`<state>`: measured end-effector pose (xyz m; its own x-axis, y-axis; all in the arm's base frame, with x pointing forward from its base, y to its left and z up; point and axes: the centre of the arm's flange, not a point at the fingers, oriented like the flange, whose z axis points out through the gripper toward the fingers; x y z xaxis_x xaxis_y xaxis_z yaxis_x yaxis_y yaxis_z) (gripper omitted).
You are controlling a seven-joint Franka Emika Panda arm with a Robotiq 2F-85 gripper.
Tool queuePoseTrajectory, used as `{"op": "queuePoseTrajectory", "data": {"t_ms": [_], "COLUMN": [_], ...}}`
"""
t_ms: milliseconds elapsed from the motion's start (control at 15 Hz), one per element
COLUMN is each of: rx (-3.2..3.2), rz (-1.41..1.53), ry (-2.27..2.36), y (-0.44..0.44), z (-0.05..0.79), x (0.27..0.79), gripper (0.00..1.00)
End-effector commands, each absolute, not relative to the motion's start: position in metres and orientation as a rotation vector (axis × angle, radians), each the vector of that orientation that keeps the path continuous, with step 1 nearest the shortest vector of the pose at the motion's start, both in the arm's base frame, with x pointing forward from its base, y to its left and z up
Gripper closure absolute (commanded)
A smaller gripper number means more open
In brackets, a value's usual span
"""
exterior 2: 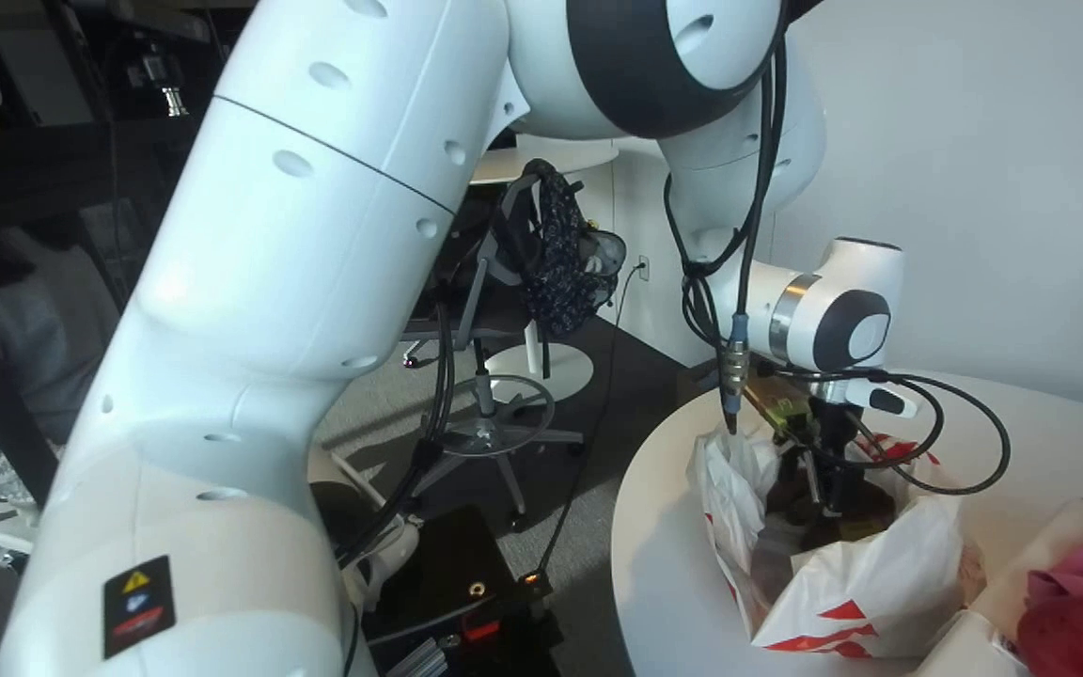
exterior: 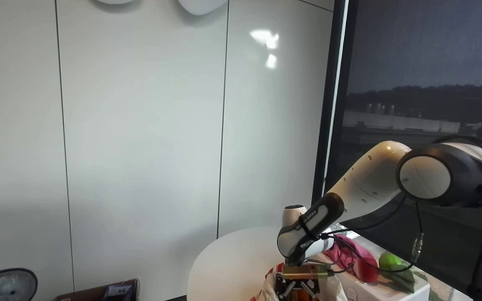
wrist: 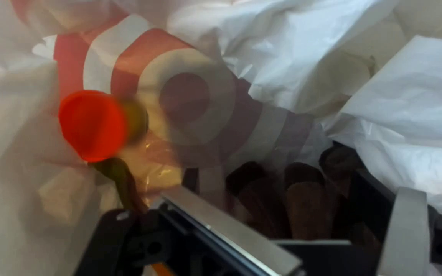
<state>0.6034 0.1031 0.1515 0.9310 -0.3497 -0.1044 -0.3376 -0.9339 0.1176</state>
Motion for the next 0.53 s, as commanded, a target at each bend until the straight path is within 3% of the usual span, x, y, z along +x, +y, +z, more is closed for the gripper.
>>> {"op": "queuePoseTrajectory", "data": {"t_ms": [0, 467], "rx": [2.966, 3.005], "rz": [-0.013, 0.111], "ry": [-0.533, -0.583], "y": [0.099, 0.103], "z": [0.14, 0.113], "x": [0.637, 0.658], "gripper": [0.0, 0.0]}}
